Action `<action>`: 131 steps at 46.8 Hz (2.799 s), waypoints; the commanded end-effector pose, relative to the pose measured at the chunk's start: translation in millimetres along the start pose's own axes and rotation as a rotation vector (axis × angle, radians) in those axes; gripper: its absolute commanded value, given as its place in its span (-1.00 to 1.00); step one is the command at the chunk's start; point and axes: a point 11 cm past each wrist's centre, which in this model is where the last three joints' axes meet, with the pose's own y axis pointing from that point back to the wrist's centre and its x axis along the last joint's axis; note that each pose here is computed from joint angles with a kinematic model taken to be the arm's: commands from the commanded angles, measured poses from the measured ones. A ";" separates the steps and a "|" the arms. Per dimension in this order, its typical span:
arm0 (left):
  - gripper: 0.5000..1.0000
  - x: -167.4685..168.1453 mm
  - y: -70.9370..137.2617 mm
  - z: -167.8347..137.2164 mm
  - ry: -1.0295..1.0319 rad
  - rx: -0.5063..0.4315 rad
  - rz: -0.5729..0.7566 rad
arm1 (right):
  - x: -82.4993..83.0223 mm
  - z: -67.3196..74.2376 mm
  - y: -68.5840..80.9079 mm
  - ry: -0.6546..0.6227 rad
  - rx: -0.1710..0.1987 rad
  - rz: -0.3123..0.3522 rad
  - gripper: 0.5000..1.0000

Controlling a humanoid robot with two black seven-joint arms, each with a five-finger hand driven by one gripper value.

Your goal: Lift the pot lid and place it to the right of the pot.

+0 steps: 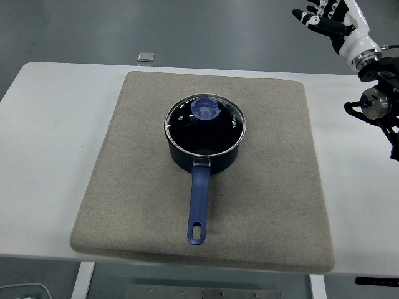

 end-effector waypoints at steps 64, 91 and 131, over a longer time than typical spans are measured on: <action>1.00 0.0 0.0 0.1 0.000 0.000 0.000 | -68.4 -71.0 10.1 0.446 0.102 -0.670 0.61; 1.00 0.0 0.0 0.1 0.000 0.000 0.000 | -118.8 -74.3 26.5 0.769 0.175 -0.885 0.61; 1.00 0.0 0.0 0.3 0.001 -0.002 0.000 | -143.1 -46.8 38.1 1.090 0.269 -0.944 0.61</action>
